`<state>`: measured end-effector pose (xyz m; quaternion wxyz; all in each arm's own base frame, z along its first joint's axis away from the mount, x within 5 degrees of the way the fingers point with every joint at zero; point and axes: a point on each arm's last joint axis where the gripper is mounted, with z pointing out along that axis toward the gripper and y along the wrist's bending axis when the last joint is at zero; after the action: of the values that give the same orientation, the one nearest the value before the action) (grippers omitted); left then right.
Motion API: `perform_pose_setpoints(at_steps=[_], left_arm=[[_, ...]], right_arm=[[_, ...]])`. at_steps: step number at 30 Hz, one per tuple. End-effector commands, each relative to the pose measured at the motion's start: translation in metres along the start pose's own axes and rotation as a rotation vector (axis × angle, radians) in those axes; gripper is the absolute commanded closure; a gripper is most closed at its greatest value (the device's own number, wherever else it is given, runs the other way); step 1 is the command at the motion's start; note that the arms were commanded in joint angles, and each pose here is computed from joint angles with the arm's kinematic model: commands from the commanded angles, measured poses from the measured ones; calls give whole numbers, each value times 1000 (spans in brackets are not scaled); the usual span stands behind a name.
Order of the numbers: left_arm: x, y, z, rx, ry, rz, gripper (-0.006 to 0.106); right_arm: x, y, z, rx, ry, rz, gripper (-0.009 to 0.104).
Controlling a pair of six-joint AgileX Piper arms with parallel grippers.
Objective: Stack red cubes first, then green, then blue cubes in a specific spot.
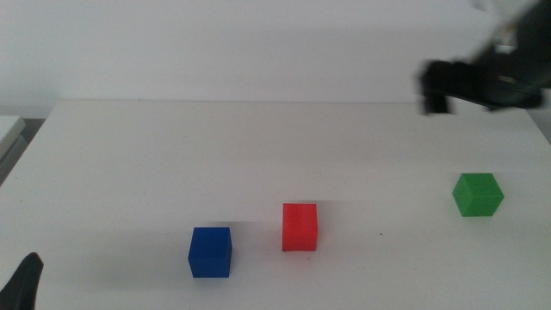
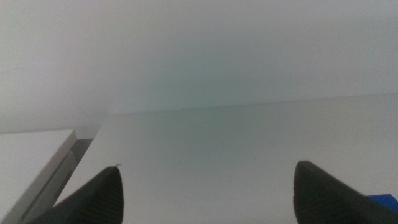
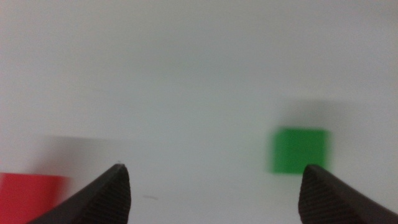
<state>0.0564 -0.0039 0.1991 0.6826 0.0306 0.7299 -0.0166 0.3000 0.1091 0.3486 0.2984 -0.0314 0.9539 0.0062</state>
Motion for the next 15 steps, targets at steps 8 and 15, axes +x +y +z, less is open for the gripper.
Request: perform_pose_setpoints(at_steps=[8,15], left_arm=[[-1,0,0,-1,-15,-1,7],[-1,0,0,-1,-15,-1,7]], right_arm=[[24,-92,64,22,79,47,24],[29,-100,111,32,132,-11,13]])
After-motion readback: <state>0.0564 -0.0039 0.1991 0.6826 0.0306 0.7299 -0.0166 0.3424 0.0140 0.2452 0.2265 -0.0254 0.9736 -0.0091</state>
